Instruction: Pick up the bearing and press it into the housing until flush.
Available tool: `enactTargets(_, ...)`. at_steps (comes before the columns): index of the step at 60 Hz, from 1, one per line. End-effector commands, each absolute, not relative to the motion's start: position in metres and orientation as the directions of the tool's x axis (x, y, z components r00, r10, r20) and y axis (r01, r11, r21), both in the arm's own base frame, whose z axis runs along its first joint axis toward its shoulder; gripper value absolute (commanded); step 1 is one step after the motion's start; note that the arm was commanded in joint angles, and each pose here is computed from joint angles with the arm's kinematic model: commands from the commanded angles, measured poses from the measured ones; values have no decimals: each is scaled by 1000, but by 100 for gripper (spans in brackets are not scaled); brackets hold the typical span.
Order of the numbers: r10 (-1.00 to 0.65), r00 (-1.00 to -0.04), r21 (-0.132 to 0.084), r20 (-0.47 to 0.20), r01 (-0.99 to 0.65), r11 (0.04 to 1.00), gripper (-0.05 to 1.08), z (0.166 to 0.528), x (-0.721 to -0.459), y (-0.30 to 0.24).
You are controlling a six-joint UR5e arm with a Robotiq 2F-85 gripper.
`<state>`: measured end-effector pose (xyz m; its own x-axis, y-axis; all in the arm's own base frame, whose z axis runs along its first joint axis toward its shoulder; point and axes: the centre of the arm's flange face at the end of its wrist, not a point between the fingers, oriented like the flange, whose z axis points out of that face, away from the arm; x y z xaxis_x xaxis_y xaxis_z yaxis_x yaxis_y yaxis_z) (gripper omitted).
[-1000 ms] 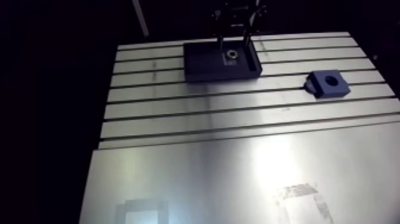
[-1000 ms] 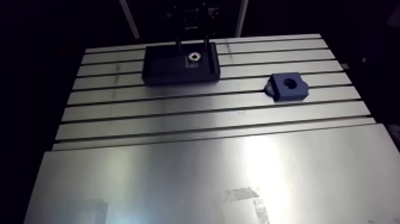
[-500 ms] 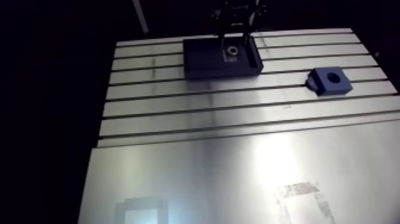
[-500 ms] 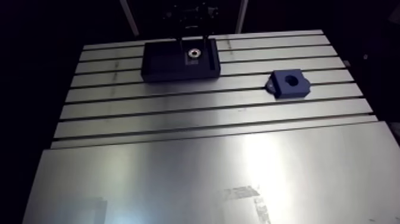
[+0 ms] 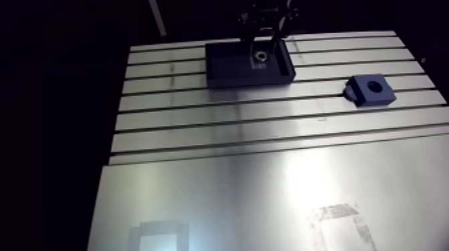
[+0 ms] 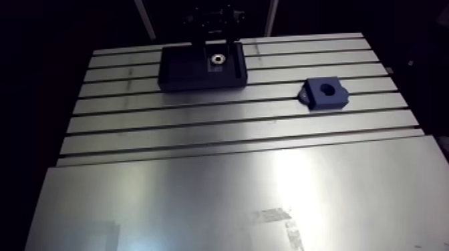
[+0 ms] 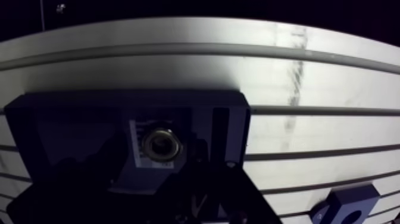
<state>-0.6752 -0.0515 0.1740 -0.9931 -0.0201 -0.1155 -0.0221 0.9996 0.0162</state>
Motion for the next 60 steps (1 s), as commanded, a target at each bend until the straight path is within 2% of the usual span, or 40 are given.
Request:
enactTargets(1, -20, -993, 17, -118, -22, 1000, 39, 172, -674, -51)
enactTargets(60, -23, -992, 16, -122, -25, 1000, 47, 170, -672, -52)
